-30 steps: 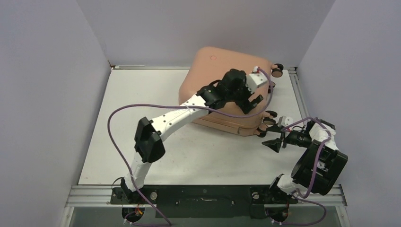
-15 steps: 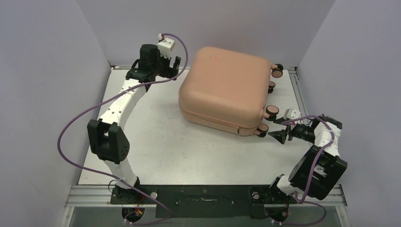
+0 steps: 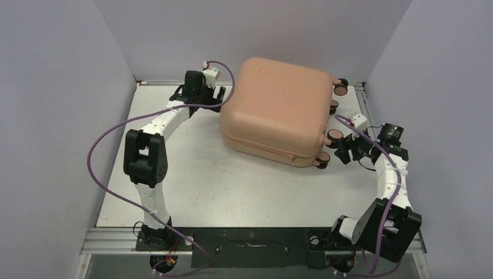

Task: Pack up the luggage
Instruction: Zip the luggage at the center of the board.

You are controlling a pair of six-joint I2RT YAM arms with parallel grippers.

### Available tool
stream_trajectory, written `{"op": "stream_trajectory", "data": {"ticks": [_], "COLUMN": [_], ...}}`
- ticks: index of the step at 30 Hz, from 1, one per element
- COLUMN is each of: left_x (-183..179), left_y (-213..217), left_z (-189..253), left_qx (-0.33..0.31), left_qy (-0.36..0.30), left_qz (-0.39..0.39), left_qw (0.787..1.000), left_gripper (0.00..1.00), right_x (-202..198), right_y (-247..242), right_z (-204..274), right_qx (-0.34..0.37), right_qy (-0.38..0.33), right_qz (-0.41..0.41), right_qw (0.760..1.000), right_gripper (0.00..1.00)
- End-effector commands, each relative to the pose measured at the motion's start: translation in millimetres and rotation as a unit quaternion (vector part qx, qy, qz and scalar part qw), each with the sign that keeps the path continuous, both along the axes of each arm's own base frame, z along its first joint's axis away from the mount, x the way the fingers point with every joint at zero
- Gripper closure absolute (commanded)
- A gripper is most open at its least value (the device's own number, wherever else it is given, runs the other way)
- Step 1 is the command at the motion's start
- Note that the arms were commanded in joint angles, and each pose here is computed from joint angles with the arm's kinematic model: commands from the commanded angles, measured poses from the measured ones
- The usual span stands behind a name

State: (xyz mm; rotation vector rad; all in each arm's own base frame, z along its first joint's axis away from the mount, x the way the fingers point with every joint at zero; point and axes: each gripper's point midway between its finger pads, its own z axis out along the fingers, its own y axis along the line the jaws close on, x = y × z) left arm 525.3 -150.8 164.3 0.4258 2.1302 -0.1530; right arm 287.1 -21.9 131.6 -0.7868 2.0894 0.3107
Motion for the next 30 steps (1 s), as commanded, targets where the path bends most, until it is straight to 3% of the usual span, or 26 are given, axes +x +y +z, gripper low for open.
{"op": "stream_trajectory", "data": {"ticks": [1, 6, 12, 20, 25, 30], "left_x": [26, 29, 25, 6, -25, -59], "left_y": [-4, -11, -17, -23, -25, -9], "left_z": [16, 11, 11, 8, 17, 30], "left_qx": [-0.012, -0.025, -0.042, -0.072, -0.097, -0.089], "left_qy": [-0.038, -0.034, -0.035, -0.022, -0.01, -0.018], "left_qz": [0.008, 0.002, -0.006, -0.017, -0.031, -0.029], "left_qw": [0.999, 0.999, 0.999, 0.997, 0.995, 0.995], "left_gripper": [0.04, 0.04, 0.04, 0.04, 0.04, 0.04], "right_x": [57, 102, 173, 210, 216, 221], "right_y": [-56, -81, -62, 34, 110, 158], "right_z": [56, 80, 46, 7, -3, -15], "right_qx": [0.014, 0.031, 0.011, -0.012, -0.005, 0.003], "right_qy": [-0.045, -0.059, -0.002, 0.029, 0.031, 0.051], "right_qz": [-0.202, -0.28, -0.285, -0.197, -0.092, -0.039], "right_qw": [0.978, 0.958, 0.959, 0.98, 0.995, 0.998], "right_gripper": [0.32, 0.32, 0.34, 0.34, 0.34, 0.35]}}
